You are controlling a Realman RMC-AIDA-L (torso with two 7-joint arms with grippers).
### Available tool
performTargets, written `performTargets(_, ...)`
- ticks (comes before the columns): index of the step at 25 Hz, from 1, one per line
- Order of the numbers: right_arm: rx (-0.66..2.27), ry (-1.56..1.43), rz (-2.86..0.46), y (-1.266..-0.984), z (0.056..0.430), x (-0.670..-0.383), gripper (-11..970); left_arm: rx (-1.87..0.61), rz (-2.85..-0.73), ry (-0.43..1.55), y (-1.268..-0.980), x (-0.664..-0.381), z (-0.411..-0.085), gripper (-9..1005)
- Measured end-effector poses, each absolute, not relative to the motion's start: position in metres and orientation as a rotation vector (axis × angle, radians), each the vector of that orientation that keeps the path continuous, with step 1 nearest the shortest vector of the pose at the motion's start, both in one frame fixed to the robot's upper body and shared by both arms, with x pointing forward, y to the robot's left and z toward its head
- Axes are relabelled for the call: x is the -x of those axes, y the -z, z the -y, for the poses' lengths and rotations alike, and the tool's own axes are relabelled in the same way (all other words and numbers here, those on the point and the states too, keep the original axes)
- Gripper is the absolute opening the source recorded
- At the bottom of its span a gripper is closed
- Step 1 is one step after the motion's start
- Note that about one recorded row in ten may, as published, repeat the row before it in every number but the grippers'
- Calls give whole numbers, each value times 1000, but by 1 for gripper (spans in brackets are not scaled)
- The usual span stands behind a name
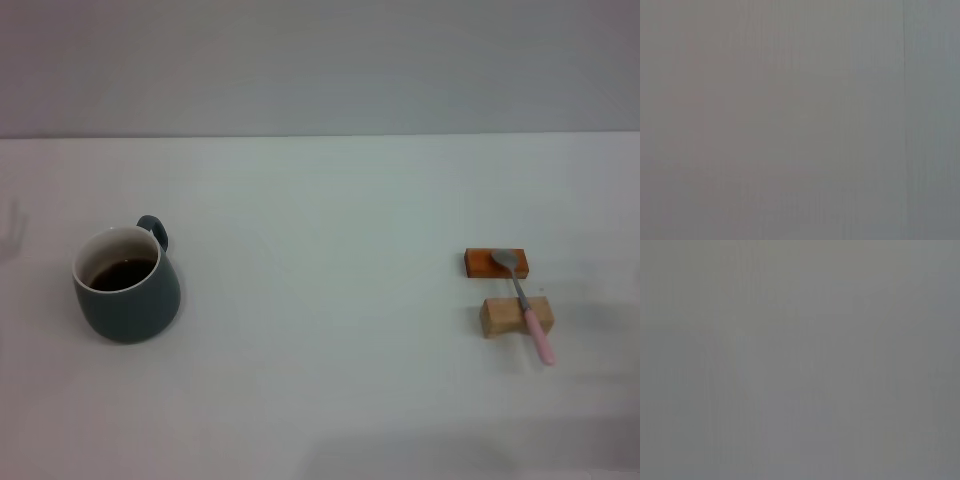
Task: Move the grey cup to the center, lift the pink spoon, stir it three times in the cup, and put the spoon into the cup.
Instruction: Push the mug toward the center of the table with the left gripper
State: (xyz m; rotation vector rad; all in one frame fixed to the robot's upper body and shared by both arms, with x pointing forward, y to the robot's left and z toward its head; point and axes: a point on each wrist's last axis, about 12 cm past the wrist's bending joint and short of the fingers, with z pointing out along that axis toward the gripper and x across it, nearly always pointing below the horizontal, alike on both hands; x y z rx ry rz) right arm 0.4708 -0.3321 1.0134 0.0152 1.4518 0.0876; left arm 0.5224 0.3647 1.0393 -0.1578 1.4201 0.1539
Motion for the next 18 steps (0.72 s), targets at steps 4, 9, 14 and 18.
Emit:
performTargets(4, -14, -87, -1452, -1014, 332, -471, 651, 158, -1420, -154, -1039, -522, -365, 806)
performTargets(9, -10, -76, -1450, -1014, 332, -471, 650, 158, -1423, -152, -1039, -523, -364, 805)
performTargets(14, -45, -36, -1427, -1016, 340, -471, 650, 157, -1422, -150, -1040, -524, -363, 804)
performTargets(18, -76, -7, -1411, -1018, 345, -471, 651, 157, -1421, -149, -1040, -524, -363, 803)
